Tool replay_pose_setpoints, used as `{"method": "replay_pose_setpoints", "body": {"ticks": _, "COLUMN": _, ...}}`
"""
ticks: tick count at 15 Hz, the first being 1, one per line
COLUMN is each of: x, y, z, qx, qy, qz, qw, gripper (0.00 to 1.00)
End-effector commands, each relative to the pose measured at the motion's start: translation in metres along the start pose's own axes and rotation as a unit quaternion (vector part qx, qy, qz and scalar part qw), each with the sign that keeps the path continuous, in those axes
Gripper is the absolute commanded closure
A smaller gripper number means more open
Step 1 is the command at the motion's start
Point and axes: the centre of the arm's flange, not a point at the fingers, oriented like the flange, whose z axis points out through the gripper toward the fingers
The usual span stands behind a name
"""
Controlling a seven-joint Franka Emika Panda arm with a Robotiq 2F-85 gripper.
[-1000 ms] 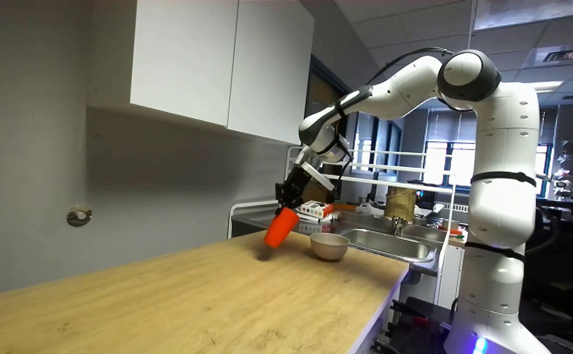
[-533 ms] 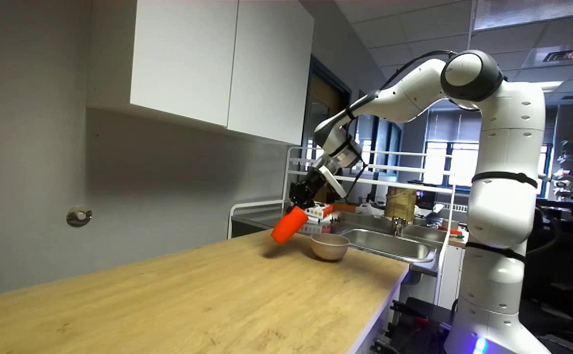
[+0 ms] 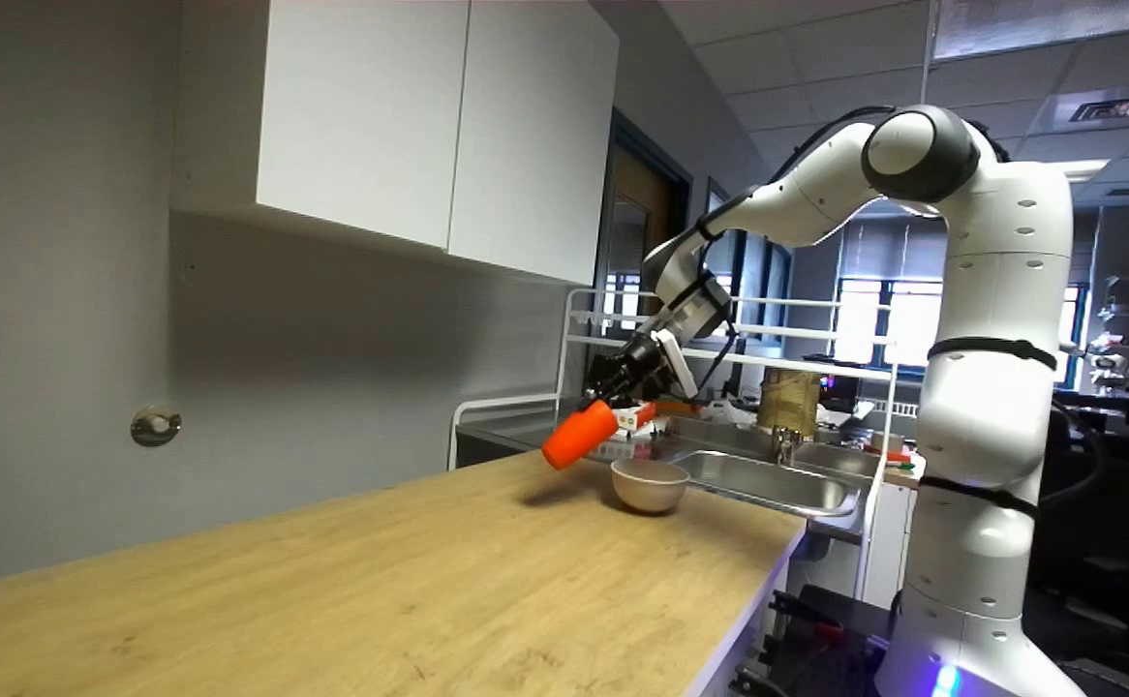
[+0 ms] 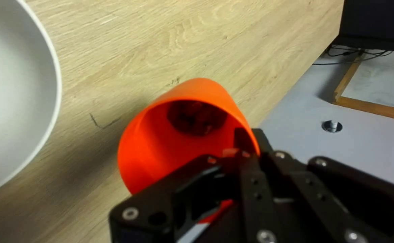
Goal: Pour the contents inside the orange cup into the white bowl
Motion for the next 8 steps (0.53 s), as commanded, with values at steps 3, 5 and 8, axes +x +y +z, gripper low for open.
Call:
{"method": "replay_pose_setpoints", "body": {"ticks": 3, "x": 0.001, "y": 0.043, "z": -0.018, "qx": 0.072, "qy": -0.003, "qz": 0.001, "qw": 0.9974, "gripper": 0.98}}
{"method": "replay_pose_setpoints", "body": {"ticks": 5, "x": -0.002, "y": 0.058, "z": -0.019, "qx": 0.1, "qy": -0.006, "qz": 0.003, "qw": 0.995, "gripper": 0.99}}
{"method": "replay_pose_setpoints", "body": {"ticks": 8, "x": -0.006, "y": 0.076, "z": -0.019, "qx": 0.14, "qy": -0.011, "qz": 0.006, "qw": 0.9901, "gripper": 0.99}}
